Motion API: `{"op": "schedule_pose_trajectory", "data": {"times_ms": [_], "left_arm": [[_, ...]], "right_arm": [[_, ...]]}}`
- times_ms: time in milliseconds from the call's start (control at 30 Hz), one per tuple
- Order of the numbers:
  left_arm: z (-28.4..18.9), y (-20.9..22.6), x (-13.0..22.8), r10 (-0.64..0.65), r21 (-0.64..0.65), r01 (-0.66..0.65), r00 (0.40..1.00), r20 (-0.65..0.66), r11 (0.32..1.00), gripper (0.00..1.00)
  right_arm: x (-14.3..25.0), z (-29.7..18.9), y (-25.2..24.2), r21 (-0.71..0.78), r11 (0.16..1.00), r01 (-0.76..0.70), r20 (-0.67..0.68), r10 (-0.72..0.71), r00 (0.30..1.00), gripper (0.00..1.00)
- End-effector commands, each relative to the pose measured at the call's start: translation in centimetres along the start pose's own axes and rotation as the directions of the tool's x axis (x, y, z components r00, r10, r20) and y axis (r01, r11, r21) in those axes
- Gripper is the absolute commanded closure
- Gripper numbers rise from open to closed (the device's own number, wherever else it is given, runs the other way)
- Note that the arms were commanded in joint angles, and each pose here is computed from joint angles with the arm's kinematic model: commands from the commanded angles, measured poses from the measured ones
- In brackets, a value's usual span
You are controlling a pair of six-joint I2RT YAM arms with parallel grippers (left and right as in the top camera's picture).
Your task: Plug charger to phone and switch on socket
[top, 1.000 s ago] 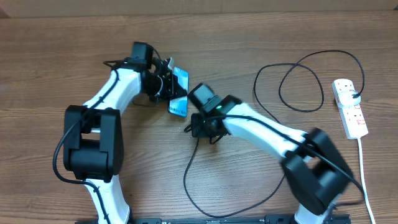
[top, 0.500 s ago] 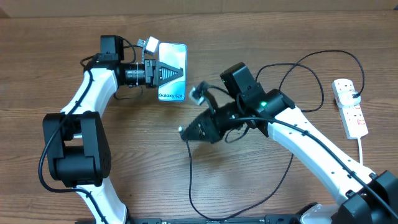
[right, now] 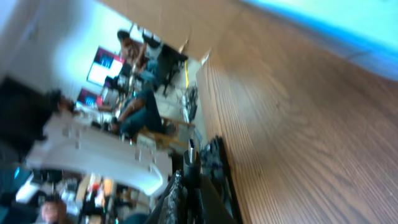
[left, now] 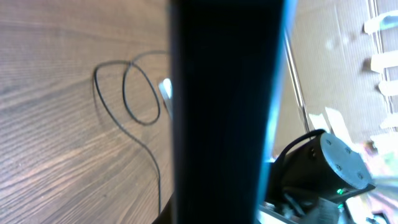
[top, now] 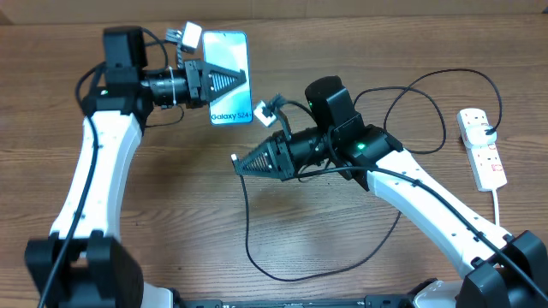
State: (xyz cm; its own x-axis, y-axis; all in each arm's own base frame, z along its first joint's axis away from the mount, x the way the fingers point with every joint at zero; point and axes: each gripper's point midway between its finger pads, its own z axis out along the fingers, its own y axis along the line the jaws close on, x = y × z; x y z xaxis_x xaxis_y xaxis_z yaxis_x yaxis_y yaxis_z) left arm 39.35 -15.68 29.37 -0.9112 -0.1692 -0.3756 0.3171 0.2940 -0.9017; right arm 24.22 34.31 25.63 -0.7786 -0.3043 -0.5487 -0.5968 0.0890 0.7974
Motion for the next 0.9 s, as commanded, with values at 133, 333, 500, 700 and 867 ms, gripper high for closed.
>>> {"op": "schedule_pose_trajectory", "data": {"times_ms": [133, 333, 500, 700, 867], "left_arm": [[-0.9, -2.3, -0.4, -0.114, 0.015, 0.114, 0.993, 0.026, 0.993, 0.96], [-1.5, -3.9, -1.4, -0.152, 0.083, 0.149, 0.988, 0.026, 0.985, 0.96], [-1.9, -5.6, -2.3, -0.173, 0.139, 0.169, 0.985, 0.018, 0.976, 0.96], [-2.1, -7.0, -2.4, -0.192, 0.179, 0.191, 0.981, -0.016, 0.965, 0.96], [-2.2, -7.3, -2.3, -0.196, 0.188, 0.199, 0.980, -0.033, 0.962, 0.95]], "right_arm": [[-3.3, 0.0, 1.4, -0.036, 0.989, -0.141, 0.098, 0.144, 0.985, 0.96], [-5.1, -0.4, 3.1, -0.099, 0.988, -0.122, 0.142, 0.135, 0.981, 0.96], [-6.4, -1.0, 4.1, -0.131, 0.987, -0.090, 0.183, 0.113, 0.977, 0.96], [-6.8, -2.4, 4.0, -0.149, 0.984, -0.096, 0.183, 0.123, 0.976, 0.96], [-6.7, -3.9, 4.3, -0.193, 0.971, -0.142, 0.141, 0.171, 0.975, 0.96]]}}
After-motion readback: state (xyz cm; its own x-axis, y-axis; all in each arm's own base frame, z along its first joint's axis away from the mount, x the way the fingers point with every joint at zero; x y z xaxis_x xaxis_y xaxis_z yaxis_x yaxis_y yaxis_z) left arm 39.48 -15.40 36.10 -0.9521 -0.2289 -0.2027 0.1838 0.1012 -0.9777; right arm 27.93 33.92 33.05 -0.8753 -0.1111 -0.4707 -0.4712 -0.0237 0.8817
